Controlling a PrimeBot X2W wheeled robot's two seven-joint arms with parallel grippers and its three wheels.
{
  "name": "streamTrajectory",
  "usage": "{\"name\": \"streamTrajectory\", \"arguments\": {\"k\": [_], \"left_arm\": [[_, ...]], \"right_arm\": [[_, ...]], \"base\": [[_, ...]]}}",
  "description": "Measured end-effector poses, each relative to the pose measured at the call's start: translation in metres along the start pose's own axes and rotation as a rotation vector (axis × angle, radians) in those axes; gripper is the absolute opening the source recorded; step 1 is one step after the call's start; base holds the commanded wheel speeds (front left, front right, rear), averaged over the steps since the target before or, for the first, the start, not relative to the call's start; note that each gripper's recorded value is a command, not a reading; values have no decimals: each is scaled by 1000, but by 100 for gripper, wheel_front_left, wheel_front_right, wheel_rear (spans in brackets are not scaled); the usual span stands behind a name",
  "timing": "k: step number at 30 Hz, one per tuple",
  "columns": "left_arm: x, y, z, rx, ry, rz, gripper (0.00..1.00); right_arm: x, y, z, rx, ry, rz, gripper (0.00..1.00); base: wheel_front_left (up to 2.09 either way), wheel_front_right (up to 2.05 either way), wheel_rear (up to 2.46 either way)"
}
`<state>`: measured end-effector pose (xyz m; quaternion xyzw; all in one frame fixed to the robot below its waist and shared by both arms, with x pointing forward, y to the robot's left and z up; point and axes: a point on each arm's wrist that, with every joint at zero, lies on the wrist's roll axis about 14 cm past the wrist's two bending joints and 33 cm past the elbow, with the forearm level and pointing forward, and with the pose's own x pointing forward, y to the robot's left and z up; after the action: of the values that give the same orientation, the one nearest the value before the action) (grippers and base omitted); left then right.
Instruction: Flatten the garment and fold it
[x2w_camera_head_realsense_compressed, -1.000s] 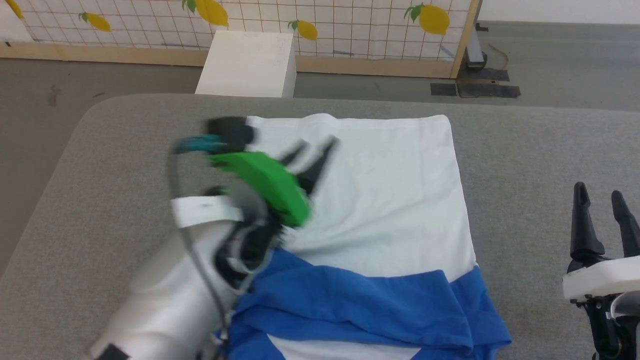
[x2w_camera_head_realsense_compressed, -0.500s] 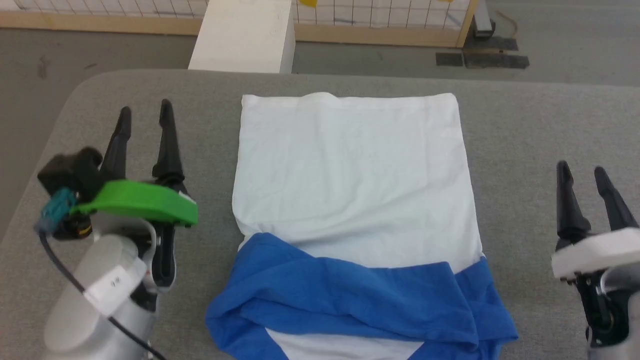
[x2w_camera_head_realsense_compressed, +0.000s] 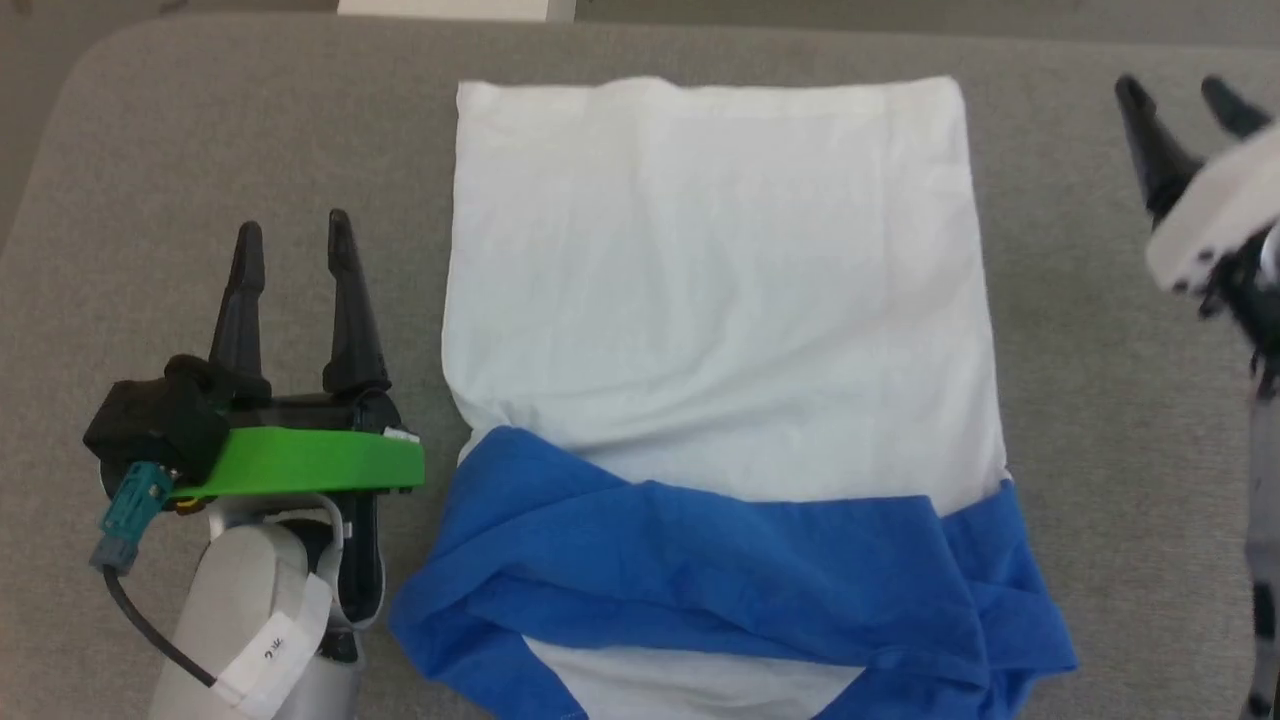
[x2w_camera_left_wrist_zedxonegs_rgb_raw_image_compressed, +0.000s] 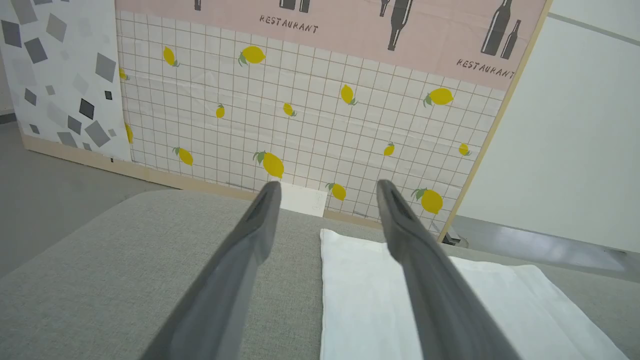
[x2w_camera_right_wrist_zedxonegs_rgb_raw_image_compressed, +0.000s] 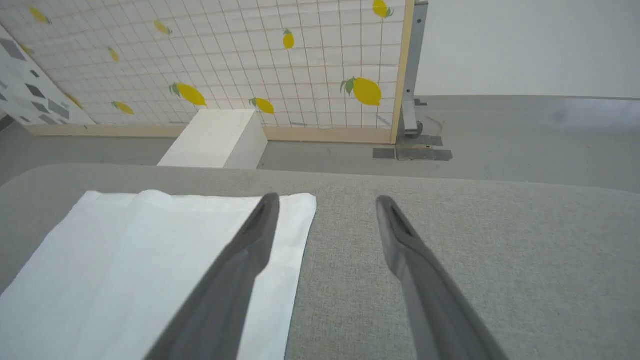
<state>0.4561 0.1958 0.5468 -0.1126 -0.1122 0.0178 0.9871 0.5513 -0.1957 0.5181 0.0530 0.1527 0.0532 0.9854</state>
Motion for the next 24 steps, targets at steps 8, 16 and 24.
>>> {"name": "streamTrajectory", "arguments": {"k": [8,16,24], "left_arm": [[3,10,-35,9,61,26,100],[-1,31,-58,37,111,81,100],[-8,52,-74,73,157,129,100]], "right_arm": [[65,7,-20,-140,288,5,100],[107,9,-74,-243,576,-19,100],[131,29,-120,-307,717,22,100]], "base": [[0,0,0],[0,0,0],[0,0,0]]}}
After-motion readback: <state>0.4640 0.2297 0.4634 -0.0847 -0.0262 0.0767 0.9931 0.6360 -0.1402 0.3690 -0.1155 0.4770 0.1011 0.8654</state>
